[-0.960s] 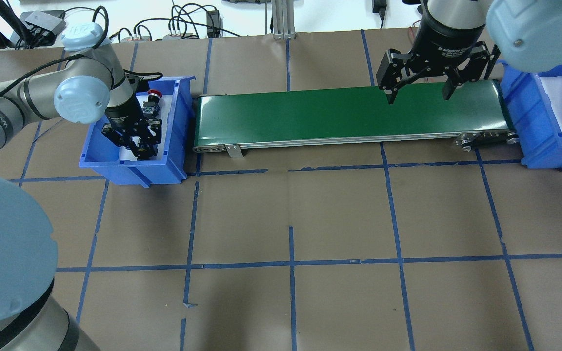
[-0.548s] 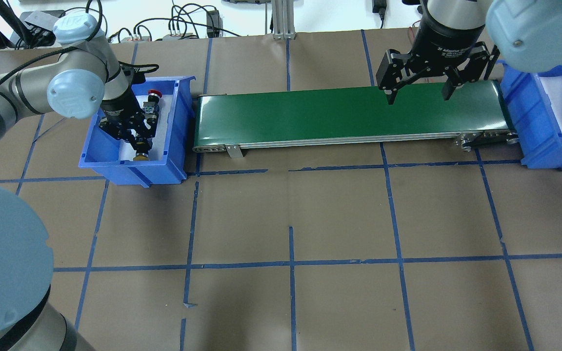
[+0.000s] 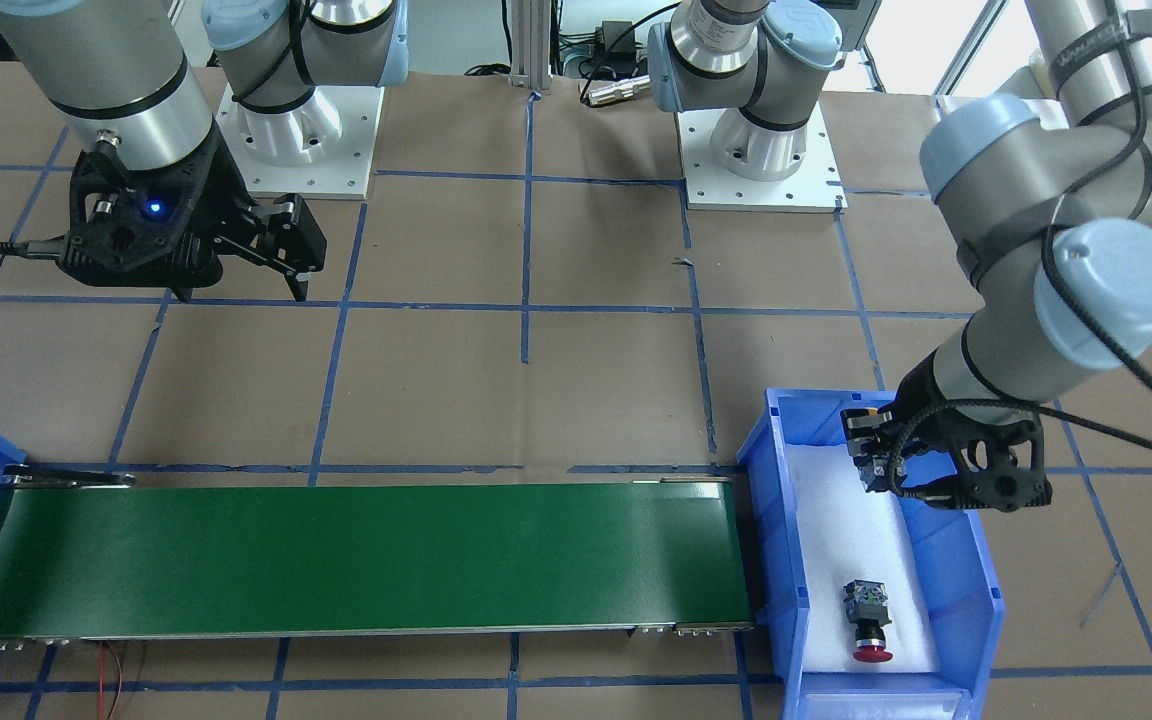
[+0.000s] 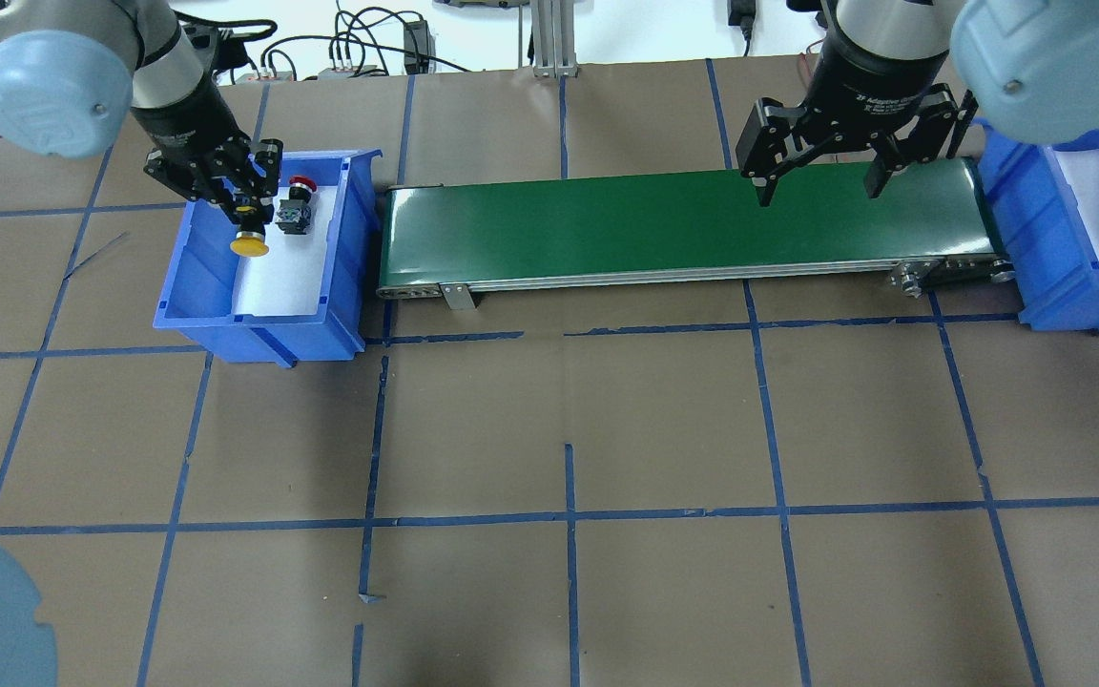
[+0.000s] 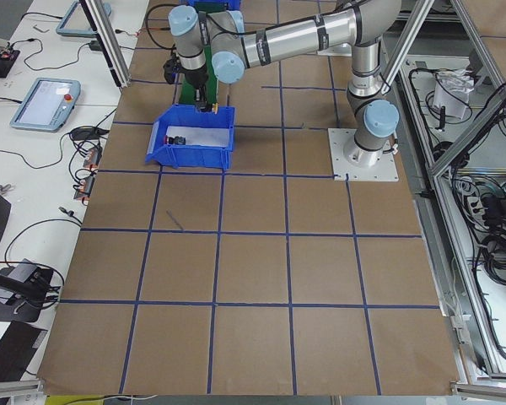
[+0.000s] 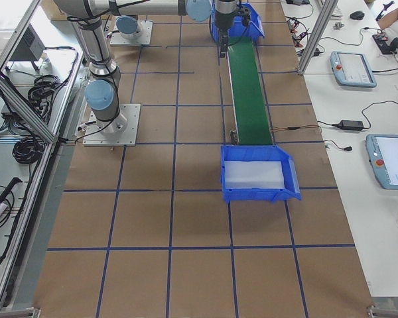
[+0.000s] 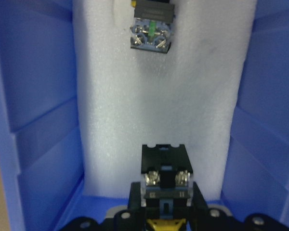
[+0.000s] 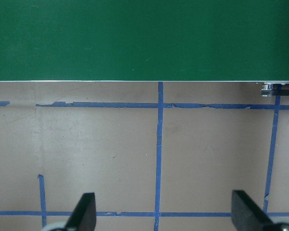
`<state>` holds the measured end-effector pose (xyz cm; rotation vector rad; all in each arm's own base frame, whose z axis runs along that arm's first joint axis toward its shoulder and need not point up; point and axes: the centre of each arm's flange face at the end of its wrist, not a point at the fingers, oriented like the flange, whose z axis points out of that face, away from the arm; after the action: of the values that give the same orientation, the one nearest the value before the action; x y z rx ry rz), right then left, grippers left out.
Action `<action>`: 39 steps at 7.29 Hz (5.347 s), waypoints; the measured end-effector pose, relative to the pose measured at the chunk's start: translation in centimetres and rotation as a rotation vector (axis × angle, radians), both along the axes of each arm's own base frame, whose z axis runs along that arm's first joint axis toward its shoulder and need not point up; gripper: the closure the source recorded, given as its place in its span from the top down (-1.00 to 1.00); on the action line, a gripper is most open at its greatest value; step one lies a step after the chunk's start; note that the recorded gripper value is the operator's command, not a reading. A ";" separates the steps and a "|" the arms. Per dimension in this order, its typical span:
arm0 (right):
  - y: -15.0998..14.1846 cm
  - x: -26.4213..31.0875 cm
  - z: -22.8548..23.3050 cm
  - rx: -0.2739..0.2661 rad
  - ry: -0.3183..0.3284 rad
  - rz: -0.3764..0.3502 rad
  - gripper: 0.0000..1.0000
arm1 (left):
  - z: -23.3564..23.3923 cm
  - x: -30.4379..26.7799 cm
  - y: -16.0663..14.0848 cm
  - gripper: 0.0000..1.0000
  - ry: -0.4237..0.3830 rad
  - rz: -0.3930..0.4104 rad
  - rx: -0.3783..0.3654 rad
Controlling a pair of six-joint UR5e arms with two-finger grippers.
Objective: Transport two buttons from left to right
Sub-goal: 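Close the left gripper on the yellow-capped button and lift it out, then carry the yellow-capped button onto the conveyor and release it, then move the left gripper back into the bin over the red-capped button, then grasp the red-capped button with the left gripper and lift it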
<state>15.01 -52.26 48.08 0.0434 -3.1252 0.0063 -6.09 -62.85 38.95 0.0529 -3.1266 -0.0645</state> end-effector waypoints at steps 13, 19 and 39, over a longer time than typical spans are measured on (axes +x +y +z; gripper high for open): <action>-0.2 -0.3 -0.2 0.004 -0.002 0.000 1.00 | -9.9 -17.1 -3.6 1.00 0.048 -0.076 -0.044; -0.2 -0.3 -0.3 0.007 -0.004 -0.002 1.00 | -5.0 1.5 -6.4 0.99 0.019 -0.042 -0.106; -0.3 -0.4 -0.3 0.005 0.001 -0.002 1.00 | 3.0 0.8 -2.7 -0.75 -0.012 -0.049 -0.033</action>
<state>14.65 -52.52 47.82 0.0406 -3.1245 -0.0011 -5.32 -65.54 41.99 -0.0235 -3.1398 -0.0131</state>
